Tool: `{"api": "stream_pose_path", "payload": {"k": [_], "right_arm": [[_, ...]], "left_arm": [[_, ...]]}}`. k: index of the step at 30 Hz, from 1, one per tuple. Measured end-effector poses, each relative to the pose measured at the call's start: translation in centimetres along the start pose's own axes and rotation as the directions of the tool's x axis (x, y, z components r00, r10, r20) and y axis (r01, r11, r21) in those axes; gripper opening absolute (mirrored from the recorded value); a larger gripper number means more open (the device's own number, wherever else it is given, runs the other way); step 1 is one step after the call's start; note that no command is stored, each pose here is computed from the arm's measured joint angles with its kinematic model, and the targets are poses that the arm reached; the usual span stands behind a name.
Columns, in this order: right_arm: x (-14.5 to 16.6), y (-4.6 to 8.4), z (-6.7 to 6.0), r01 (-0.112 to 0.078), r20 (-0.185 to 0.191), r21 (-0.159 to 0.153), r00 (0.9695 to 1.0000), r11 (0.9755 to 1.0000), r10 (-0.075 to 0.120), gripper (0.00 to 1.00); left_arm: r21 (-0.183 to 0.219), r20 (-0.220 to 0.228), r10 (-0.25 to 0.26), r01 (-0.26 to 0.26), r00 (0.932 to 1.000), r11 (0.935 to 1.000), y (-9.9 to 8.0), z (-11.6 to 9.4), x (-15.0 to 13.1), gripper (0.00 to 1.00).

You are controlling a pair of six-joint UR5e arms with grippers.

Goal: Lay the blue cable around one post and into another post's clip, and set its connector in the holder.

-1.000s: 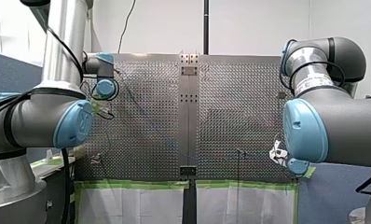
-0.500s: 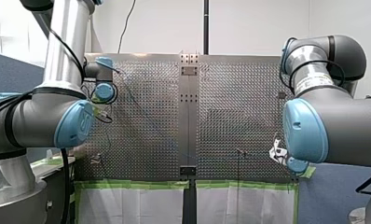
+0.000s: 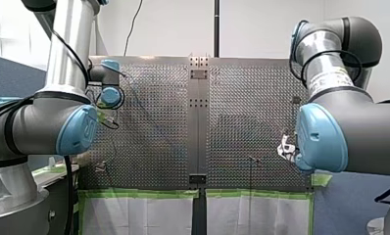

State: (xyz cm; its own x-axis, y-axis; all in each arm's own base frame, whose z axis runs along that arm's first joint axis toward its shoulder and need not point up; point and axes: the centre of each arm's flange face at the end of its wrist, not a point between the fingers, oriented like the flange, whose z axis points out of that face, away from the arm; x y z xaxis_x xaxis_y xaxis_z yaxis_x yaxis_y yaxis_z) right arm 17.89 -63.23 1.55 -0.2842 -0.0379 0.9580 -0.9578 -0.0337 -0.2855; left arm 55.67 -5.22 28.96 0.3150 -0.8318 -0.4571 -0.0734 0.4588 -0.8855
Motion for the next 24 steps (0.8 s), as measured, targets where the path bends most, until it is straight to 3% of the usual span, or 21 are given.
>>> {"api": "stream_pose_path", "payload": {"k": [6,11,15,18,24], "right_arm": [[0.5,-3.1,-2.9,0.008,0.042,-0.013,0.9991,0.9999,-0.007,0.07],[1.8,-5.9,-4.2,0.026,0.054,-0.006,0.9982,0.9996,-0.026,0.07],[3.1,-8.8,-5.2,0.054,0.067,0.045,0.9961,0.9975,-0.057,0.07],[4.4,-10.3,-5.6,0.058,0.076,0.084,0.995,0.9948,-0.064,0.07],[7.3,-11.3,-5.9,0.057,0.085,0.123,0.9941,0.9908,-0.068,0.07]], "left_arm": [[0.002,-0.005,-0.001,0.001,1.0,1.0,-0.1,-0.1,0.2,1.0],[0.003,-0.007,-0.006,0.006,1.0,1.0,-0.1,-0.1,0.2,1.0],[0.003,-0.008,-0.008,0.008,0.9999,1.0,-0.1,-0.2,0.3,1.0],[0.004,-0.009,-0.007,0.007,0.9999,1.0,-0.2,-0.2,0.4,1.0],[0.004,-0.011,-0.008,0.008,0.9999,1.0,-0.2,-0.2,0.4,1.0]]}}
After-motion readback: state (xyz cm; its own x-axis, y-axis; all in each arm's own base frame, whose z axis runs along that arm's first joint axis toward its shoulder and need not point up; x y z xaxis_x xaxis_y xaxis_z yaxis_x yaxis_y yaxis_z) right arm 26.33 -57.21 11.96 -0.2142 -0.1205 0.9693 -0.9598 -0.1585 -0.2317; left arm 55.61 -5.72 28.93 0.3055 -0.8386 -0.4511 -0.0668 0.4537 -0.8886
